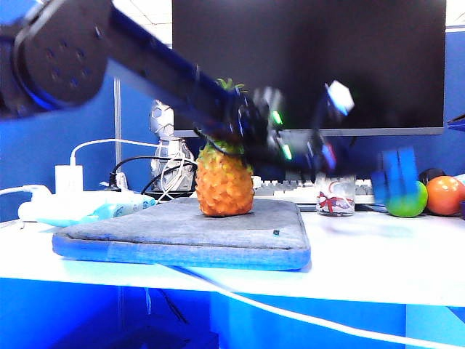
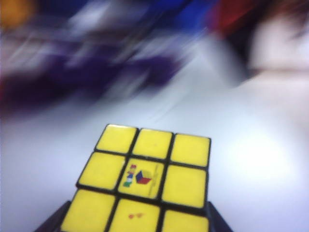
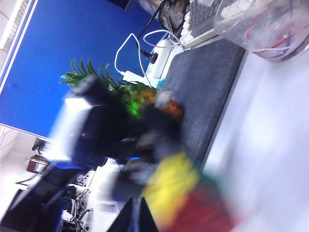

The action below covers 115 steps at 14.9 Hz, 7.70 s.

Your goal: Rotate the Rubik's Cube so that its red face is facing towards you.

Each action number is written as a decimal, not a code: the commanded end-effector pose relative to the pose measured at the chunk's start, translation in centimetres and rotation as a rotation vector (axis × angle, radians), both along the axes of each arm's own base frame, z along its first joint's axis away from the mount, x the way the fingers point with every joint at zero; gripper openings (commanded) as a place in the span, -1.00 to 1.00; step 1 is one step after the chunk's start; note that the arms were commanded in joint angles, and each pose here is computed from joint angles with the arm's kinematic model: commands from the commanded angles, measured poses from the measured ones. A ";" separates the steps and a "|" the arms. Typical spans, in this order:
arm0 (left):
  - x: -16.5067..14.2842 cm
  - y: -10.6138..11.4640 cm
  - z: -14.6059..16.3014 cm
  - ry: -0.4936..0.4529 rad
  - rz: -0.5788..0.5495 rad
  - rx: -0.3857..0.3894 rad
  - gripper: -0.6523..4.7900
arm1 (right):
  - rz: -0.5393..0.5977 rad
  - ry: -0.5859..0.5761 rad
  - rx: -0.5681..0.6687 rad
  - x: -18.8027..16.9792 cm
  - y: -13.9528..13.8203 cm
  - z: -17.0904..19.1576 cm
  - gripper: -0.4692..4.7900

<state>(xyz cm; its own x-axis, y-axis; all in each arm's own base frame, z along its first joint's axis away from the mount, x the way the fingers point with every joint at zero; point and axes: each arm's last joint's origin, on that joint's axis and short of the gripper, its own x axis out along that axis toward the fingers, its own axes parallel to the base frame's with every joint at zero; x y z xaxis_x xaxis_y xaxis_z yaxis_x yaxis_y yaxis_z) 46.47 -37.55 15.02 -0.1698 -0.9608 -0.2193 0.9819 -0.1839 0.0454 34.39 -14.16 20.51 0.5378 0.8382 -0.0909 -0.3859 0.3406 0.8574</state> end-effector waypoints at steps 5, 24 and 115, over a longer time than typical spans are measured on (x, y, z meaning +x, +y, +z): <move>-1.9 -2.7 -2.8 -0.218 0.212 0.246 -0.70 | 0.008 -0.043 -0.017 0.2 0.0 0.5 -0.73; -2.8 -1.5 8.5 0.140 0.576 0.158 1.00 | -0.200 0.158 -0.458 1.6 3.0 -3.4 -0.84; -6.1 -2.2 5.5 0.263 0.738 0.604 0.84 | -0.014 0.182 -0.470 6.5 7.5 -4.3 -0.84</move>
<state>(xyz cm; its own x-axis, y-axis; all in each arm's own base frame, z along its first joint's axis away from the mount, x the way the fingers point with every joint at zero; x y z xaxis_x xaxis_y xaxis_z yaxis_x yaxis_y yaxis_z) 40.23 -39.59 20.81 0.3065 -0.5792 -0.7553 0.8247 0.5578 -0.0931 41.02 -6.68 15.80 0.4955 0.6626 -0.5617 -0.2171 0.7206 0.6585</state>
